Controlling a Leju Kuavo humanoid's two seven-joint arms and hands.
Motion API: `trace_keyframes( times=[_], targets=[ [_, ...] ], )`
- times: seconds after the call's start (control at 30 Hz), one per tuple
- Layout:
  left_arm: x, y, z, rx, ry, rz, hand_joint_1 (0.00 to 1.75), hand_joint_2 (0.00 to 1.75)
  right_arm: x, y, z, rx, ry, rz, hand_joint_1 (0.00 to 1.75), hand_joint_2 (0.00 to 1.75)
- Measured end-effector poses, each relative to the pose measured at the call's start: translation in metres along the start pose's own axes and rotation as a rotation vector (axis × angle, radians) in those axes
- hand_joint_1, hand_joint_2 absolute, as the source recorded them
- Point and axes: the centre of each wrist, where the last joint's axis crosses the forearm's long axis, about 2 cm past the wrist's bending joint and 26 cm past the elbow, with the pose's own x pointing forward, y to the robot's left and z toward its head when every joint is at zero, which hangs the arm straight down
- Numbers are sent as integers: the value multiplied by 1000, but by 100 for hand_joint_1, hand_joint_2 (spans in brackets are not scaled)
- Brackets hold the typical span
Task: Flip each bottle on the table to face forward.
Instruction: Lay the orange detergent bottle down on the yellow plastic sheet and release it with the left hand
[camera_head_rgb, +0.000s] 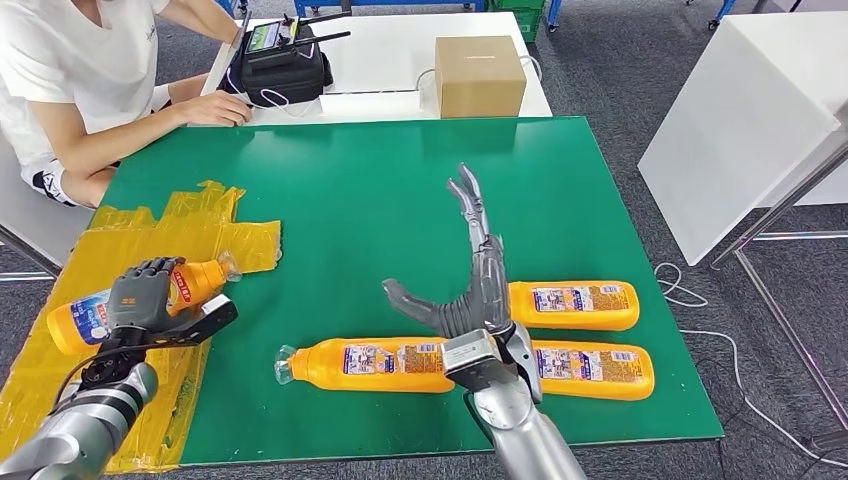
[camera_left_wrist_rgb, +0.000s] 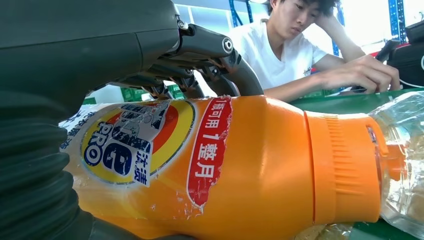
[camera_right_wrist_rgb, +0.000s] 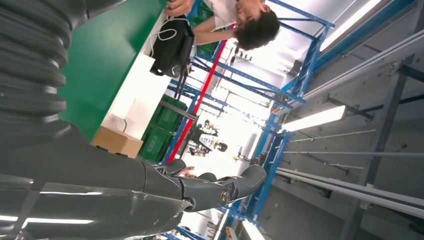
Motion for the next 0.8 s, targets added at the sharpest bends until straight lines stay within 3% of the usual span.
trace_keyframes(
  times=[0.07, 0.1, 0.2, 0.23, 0.8],
  targets=[
    [0, 0, 1, 4, -9, 6, 175, 175, -1, 0, 0, 1, 2, -1, 0, 175],
    [0, -1, 1, 7, -13, 11, 139, 175, -1, 0, 0, 2, 3, -1, 0, 175],
    [1, -2, 4, 11, -22, 26, 8, 175, -2, 1, 0, 4, 7, -2, 0, 175],
    [2, -3, 6, 10, -23, 28, 0, 175, -2, 1, 1, 5, 8, -2, 0, 175],
    [27, -7, 14, 70, -74, 115, 0, 175, -5, 3, 3, 16, 24, -7, 0, 175]
  ],
)
